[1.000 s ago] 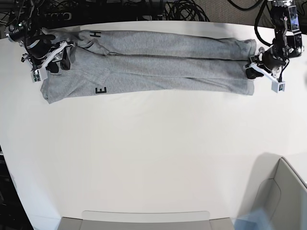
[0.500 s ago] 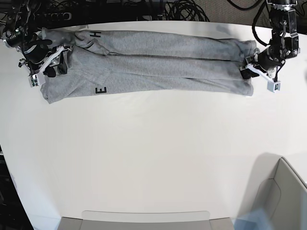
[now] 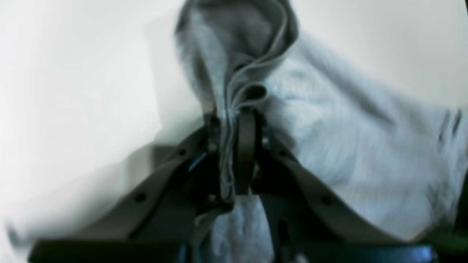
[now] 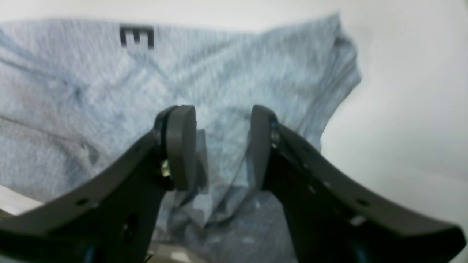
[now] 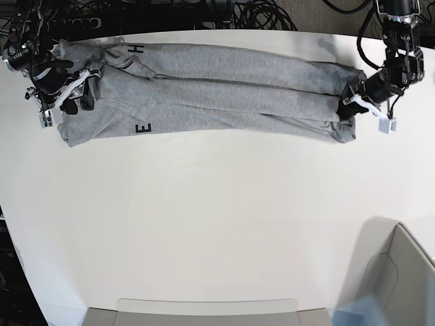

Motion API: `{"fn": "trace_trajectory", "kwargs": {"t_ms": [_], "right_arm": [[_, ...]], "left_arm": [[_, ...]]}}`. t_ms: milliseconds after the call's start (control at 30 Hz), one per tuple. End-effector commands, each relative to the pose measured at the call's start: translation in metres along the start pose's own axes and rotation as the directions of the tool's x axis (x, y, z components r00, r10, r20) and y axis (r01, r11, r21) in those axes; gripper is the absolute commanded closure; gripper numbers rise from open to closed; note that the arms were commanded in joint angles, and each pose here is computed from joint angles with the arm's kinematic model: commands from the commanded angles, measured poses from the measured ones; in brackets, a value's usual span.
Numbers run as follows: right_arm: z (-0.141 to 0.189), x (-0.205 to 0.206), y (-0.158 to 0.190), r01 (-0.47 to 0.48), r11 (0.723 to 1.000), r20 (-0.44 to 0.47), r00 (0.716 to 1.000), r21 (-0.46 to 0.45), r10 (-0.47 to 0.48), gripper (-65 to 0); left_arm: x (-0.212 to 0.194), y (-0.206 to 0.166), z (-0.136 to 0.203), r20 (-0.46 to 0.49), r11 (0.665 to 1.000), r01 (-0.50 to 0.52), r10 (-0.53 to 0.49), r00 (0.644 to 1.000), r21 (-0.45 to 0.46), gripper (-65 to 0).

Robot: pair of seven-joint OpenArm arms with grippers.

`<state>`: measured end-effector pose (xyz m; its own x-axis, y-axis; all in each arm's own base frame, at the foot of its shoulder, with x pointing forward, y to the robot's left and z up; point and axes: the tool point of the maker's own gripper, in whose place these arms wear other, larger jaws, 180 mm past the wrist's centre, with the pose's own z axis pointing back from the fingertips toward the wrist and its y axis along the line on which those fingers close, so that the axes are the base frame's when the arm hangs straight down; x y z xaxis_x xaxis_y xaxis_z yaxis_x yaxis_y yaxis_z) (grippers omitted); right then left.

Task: Fold the T-shirt properly
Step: 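Release and regrasp the ends of the folded strip with both grippers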

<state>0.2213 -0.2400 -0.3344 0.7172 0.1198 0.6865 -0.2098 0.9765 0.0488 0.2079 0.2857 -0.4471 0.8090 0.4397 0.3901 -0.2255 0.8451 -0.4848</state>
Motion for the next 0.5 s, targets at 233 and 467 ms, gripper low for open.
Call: {"fn": "trace_trajectory", "kwargs": {"t_ms": [233, 467], "right_arm": [[0.002, 0.015, 0.003, -0.005, 1.0, 0.058, 0.998, 0.007, 0.004, -24.9], [0.0, 0.018, 0.007, 0.011, 1.0, 0.074, 0.997, 0.014, -0.012, -24.9]], "left_arm": [[0.063, 0.063, 0.042, 0.116, 0.954, 0.06, -0.098, 0.988, 0.293, 0.0], [0.104, 0.023, 0.064, 0.12, 0.929, 0.211, -0.257, 0.959, 0.304, 0.0]]}}
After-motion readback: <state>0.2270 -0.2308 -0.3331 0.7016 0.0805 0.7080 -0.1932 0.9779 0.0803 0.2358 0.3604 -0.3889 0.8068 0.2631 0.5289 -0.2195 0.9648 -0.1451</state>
